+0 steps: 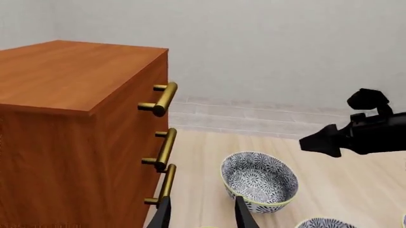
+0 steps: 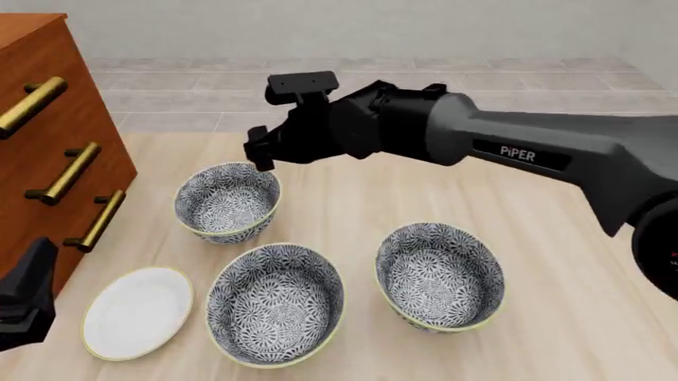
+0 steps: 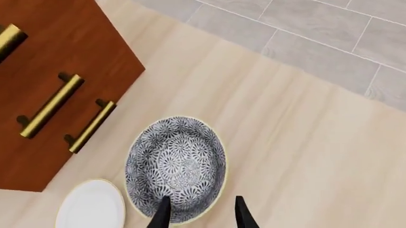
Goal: Stack the bowl at the front on the bowl in the middle.
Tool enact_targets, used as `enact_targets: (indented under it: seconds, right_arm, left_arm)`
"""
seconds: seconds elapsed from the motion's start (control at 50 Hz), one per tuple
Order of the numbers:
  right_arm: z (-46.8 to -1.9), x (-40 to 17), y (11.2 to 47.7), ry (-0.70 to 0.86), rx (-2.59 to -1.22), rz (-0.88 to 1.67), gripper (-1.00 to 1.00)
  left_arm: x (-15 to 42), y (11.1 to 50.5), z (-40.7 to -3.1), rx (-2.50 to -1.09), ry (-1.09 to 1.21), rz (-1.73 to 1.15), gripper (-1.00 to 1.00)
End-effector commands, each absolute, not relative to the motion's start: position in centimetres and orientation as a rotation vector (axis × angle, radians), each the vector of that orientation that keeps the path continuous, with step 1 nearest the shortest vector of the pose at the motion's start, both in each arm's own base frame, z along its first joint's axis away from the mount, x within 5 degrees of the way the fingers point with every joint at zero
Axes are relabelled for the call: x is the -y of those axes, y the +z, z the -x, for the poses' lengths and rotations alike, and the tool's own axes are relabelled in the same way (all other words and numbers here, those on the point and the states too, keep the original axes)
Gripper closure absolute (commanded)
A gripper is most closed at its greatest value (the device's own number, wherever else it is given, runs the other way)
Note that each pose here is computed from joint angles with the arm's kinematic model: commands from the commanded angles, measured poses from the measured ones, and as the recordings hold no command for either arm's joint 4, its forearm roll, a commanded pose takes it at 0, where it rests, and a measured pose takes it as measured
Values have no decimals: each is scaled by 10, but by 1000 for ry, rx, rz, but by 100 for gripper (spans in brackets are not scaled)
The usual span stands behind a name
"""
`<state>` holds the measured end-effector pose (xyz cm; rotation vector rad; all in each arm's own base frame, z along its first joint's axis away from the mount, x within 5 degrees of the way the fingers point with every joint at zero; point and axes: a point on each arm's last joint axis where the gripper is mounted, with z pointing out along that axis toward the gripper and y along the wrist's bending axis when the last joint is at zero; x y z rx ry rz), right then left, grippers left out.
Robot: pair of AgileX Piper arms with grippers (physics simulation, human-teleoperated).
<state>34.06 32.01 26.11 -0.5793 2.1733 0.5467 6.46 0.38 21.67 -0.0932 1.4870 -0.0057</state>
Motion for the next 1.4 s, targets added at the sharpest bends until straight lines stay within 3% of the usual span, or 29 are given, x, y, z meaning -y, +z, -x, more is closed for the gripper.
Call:
enact_targets:
  seconds: [0.02,0.34,1.4]
  right_arm:
    - [-367,-330,236,529,-2222,544,-100]
    - [-391,-341,215,525,-2259,497,-100]
    - [-386,-360,152,528,-2331,510,-100]
  left_arm:
    - [-4,217,-66,-1487,-14,104,-100]
    - [-4,216,-70,-1500,-33,118,-100]
    - [-5,230,-53,-1460,-27,154,-100]
